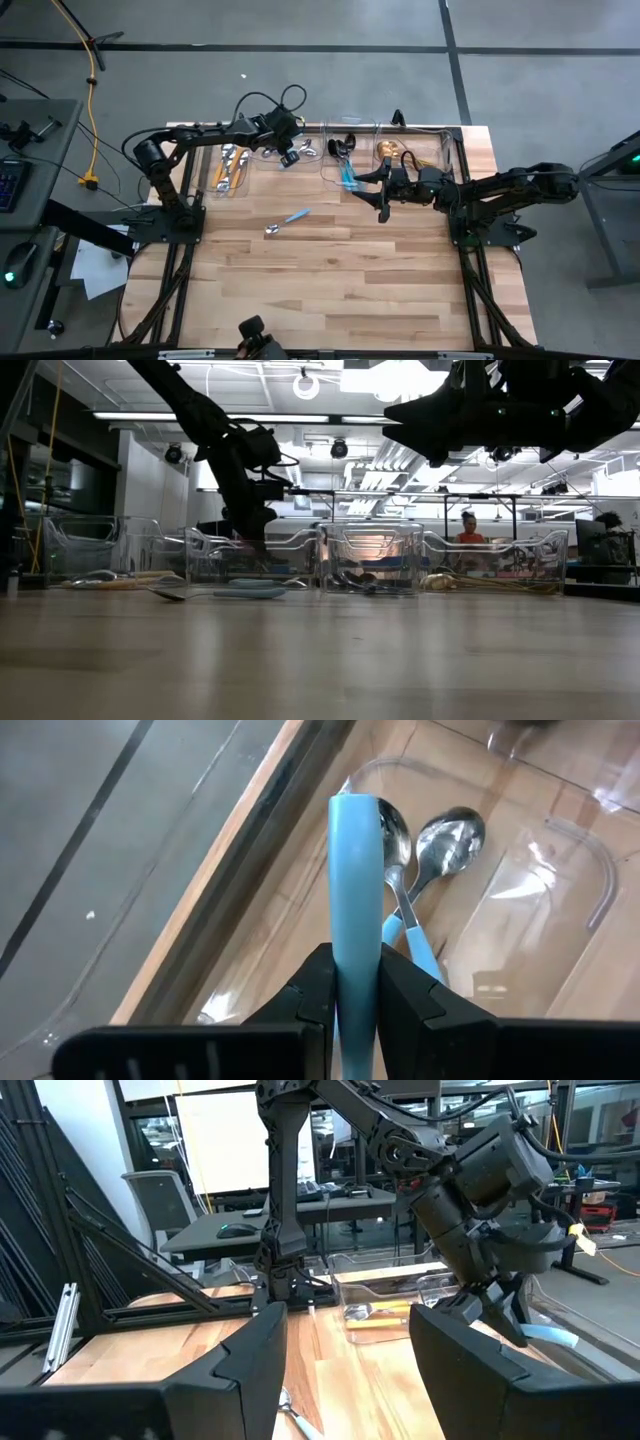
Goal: Sort silverware by color (type)
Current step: Put the blue spoon into the left transparent bin
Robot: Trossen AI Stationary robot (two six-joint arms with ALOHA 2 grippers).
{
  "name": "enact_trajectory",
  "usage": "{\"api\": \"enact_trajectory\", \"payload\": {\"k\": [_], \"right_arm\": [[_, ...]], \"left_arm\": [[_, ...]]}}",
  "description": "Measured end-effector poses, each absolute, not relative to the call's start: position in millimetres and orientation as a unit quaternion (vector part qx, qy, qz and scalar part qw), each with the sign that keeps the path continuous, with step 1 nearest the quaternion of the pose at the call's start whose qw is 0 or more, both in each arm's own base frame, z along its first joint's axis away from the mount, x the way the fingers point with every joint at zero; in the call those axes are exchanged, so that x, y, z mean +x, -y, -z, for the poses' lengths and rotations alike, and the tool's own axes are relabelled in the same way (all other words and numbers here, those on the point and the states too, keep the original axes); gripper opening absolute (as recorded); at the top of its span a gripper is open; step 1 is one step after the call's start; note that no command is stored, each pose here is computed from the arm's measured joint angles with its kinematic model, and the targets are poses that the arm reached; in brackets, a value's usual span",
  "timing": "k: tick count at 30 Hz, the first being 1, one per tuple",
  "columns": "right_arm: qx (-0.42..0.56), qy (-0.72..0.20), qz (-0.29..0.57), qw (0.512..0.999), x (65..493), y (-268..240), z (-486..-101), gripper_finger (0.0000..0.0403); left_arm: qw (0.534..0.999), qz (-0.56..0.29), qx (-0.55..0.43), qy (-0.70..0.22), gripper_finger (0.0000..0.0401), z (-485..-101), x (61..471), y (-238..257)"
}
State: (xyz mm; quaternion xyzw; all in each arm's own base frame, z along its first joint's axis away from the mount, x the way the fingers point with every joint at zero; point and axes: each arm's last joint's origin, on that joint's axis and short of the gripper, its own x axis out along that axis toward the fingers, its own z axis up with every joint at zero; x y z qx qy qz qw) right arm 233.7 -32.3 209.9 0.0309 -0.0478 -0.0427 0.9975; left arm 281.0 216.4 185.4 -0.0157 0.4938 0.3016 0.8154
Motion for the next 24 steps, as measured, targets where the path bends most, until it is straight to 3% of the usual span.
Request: {"api": "enact_trajectory", "payload": {"k": [24], "right_arm": [[0.031, 0.048, 0.043, 0.997, 233.7, 32.3, -209.8, 0.0197]], "left_arm": [[0.834, -0.246, -0.023, -0.494, 0.0039, -184.3, 282.3, -213.2]]}}
